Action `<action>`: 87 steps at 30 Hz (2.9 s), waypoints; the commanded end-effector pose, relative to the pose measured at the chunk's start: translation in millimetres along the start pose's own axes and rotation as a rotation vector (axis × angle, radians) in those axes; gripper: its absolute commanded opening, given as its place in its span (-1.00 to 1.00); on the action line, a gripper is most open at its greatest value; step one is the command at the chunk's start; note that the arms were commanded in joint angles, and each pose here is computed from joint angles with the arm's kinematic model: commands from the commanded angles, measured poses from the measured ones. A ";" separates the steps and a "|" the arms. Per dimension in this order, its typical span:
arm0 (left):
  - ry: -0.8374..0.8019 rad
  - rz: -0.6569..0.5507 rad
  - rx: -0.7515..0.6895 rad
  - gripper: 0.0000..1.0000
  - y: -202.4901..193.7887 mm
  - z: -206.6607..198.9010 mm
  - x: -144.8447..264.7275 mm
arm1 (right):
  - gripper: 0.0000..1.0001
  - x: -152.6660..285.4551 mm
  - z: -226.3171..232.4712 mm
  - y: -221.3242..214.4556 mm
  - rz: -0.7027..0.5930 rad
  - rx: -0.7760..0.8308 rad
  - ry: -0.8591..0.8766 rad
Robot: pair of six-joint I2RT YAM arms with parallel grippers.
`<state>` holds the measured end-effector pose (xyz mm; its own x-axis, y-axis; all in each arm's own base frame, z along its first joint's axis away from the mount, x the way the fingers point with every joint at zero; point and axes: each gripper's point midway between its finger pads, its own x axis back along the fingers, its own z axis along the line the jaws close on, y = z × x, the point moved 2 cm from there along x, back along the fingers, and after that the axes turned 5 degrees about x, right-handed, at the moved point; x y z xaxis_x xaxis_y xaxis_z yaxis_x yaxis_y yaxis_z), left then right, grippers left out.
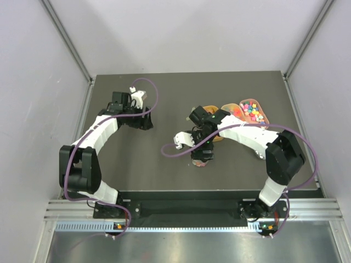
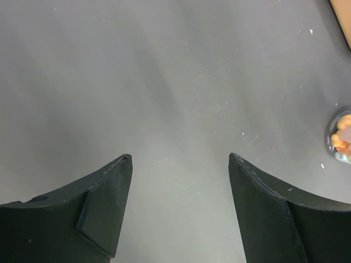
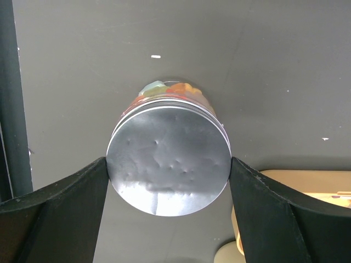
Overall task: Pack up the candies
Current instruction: Close the bottle lid on the packing bottle.
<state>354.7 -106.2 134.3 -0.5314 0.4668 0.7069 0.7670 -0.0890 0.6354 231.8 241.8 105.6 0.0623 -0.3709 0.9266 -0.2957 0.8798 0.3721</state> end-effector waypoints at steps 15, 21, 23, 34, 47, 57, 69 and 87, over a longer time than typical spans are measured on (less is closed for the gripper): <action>-0.005 -0.050 -0.020 0.51 19.4 -3.4 1.6 | 0.92 -6.2 -0.3 -10.0 0.003 -0.046 -0.018; -0.002 -0.056 -0.023 0.50 21.1 -2.8 2.3 | 1.00 4.3 -4.4 -5.3 -0.008 -0.052 -0.043; -0.002 -0.054 -0.022 0.50 20.8 -2.6 1.9 | 0.99 8.7 -4.2 -3.6 -0.011 -0.054 -0.048; -0.002 -0.069 -0.027 0.50 25.6 -3.3 3.2 | 0.99 23.8 -9.9 6.3 -0.035 -0.055 -0.079; 0.004 -0.073 -0.029 0.50 26.0 -2.7 4.0 | 0.99 32.9 -4.0 4.7 -0.021 -0.041 -0.065; 0.013 -0.079 -0.038 0.50 27.3 -2.9 8.8 | 0.99 46.1 -3.1 7.7 -0.034 -0.045 -0.091; 0.010 -0.072 -0.013 -0.23 21.9 -2.2 5.6 | -1.00 34.3 3.1 13.2 -0.106 -0.119 -0.062; 0.022 -0.062 -0.005 -0.21 12.6 0.6 4.6 | -1.00 -5.0 28.6 0.1 -0.024 -0.133 0.044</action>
<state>354.1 -103.0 127.3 -0.5306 0.4420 0.7232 0.7819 -0.0740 0.6189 208.5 227.9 101.6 0.1086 -0.3793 0.9189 -0.1640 0.9048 0.3929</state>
